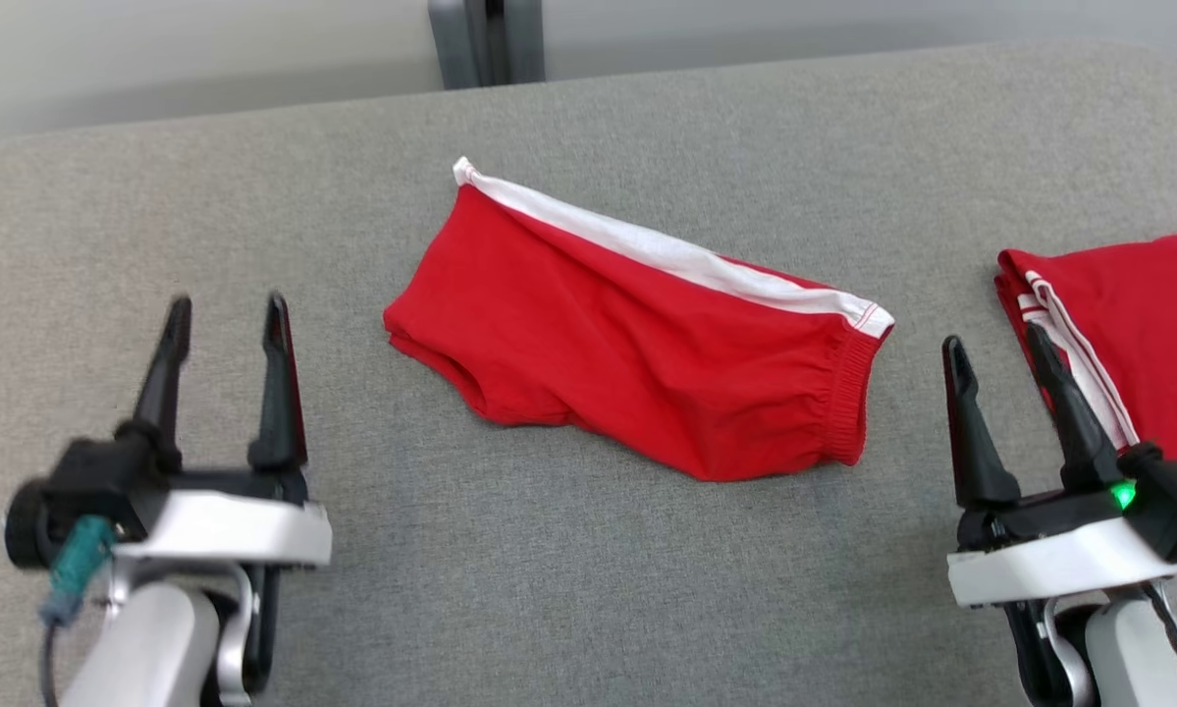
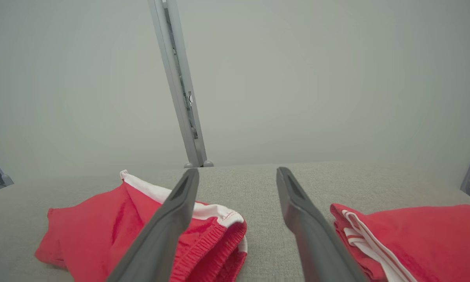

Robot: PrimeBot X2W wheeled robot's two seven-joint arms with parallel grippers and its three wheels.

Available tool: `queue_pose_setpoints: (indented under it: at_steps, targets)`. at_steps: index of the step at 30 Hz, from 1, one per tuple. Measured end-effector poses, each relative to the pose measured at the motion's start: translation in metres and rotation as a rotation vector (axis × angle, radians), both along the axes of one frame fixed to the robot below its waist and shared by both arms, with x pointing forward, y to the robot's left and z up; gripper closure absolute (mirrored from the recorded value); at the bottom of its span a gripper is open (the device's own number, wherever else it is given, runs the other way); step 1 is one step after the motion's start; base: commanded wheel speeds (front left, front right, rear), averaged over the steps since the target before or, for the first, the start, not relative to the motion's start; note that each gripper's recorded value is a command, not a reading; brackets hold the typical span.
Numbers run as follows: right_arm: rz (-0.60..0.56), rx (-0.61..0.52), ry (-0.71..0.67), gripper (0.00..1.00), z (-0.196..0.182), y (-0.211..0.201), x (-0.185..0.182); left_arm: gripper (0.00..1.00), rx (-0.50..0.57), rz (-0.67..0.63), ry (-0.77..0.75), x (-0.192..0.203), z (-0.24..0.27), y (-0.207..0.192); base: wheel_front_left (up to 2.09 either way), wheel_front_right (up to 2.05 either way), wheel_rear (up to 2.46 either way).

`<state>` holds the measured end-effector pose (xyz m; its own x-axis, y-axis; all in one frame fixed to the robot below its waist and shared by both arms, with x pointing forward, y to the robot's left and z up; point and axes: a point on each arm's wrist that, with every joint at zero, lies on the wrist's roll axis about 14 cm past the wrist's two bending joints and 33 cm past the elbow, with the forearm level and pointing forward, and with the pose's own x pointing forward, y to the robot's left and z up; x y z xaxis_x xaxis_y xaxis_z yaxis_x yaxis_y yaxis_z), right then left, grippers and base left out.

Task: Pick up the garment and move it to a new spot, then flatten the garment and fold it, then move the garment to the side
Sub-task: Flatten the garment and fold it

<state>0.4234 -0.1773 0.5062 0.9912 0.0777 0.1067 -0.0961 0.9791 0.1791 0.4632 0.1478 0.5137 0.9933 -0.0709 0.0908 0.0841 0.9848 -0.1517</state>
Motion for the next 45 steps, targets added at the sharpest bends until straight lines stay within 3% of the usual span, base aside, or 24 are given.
queue_pose_setpoints:
  at_steps: [4,16,26,31,40,45]
  targets:
    - [0.003,-0.034,0.018,0.0,-0.005,0.001,-0.009,0.0,0.036,0.005,0.035,-0.023,-0.011,0.001,0.0,0.0,0.0]
    - [0.013,-0.046,0.025,0.0,0.0,0.007,-0.027,0.0,-0.024,0.026,-0.014,-0.046,0.008,0.011,0.0,0.0,0.0]
    - [0.02,-0.066,0.064,0.0,-0.006,0.009,-0.026,0.0,0.026,0.005,0.046,-0.052,-0.016,0.009,0.0,0.0,0.0]
    - [0.023,-0.069,0.088,0.0,-0.012,0.01,-0.022,0.0,0.045,-0.061,0.068,-0.037,-0.019,-0.006,0.0,0.0,0.0]
    - [0.006,-0.089,0.116,0.0,-0.021,0.004,-0.015,0.0,0.012,-0.302,0.32,-0.006,-0.07,-0.069,0.0,0.0,0.0]
    - [-0.035,-0.091,0.142,0.0,-0.03,-0.01,-0.015,0.0,0.024,-0.364,0.474,0.012,-0.11,-0.086,0.0,0.0,0.0]
